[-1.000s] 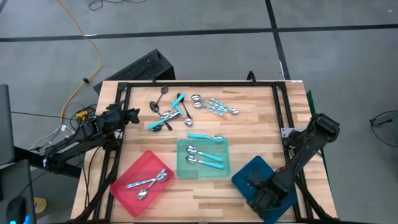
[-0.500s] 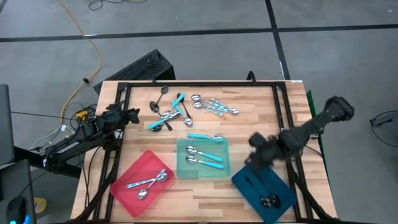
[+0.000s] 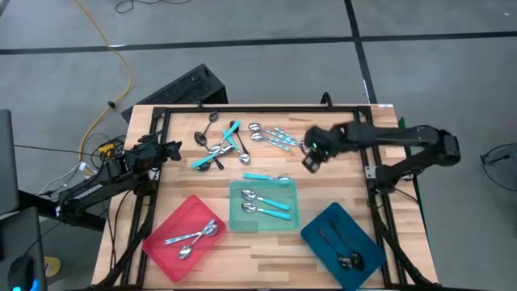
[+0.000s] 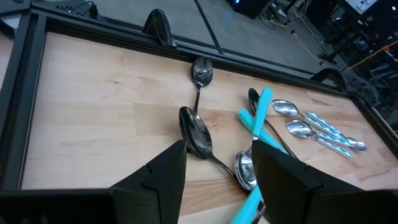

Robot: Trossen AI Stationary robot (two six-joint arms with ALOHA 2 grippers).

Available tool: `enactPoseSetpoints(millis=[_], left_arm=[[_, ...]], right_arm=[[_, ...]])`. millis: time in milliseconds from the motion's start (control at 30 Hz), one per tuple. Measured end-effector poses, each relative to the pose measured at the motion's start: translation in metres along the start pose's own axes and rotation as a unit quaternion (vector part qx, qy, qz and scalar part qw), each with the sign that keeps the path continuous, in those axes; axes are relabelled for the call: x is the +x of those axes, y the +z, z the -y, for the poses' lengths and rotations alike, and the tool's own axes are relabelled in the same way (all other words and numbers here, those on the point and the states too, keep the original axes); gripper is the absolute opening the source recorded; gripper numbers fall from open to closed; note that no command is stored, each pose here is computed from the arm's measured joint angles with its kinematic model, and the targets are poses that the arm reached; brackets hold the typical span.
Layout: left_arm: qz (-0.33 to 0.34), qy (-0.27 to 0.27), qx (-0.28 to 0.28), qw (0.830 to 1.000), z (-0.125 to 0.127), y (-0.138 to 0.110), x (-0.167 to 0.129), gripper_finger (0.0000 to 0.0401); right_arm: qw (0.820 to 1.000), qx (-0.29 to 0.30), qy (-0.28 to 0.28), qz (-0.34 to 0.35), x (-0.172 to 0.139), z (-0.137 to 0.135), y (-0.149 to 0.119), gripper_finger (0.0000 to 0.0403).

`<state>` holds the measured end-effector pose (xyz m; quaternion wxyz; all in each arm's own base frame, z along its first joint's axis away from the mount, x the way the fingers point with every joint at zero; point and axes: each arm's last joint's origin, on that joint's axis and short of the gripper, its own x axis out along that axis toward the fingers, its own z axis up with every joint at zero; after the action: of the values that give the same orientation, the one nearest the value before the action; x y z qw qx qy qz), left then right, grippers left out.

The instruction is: Sort silverware by color (type)

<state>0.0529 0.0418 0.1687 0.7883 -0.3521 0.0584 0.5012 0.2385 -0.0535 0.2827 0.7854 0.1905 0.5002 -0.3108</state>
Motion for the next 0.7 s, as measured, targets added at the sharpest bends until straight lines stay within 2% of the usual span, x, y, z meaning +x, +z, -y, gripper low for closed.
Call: enactPoseSetpoints(millis=[267,533,700], left_arm=[[0.0,0.0,-0.001,1.0,0.0,0.0,0.0,0.0167],[-0.001,0.0,-0.014,1.0,0.0,0.0,0.0,0.0167],[-0.001,-0.001,-0.025,1.0,0.0,0.0,0.0,0.0167]], right_arm=[[1.0,-0.005,0.012,0.002,0.057,0.032,0.044,0.0186],[0.999,0.029,-0.005,-0.044,0.118,0.057,0.066,0.0185],[0.997,0.003,0.01,-0.075,0.145,0.057,0.073,0.0185]])
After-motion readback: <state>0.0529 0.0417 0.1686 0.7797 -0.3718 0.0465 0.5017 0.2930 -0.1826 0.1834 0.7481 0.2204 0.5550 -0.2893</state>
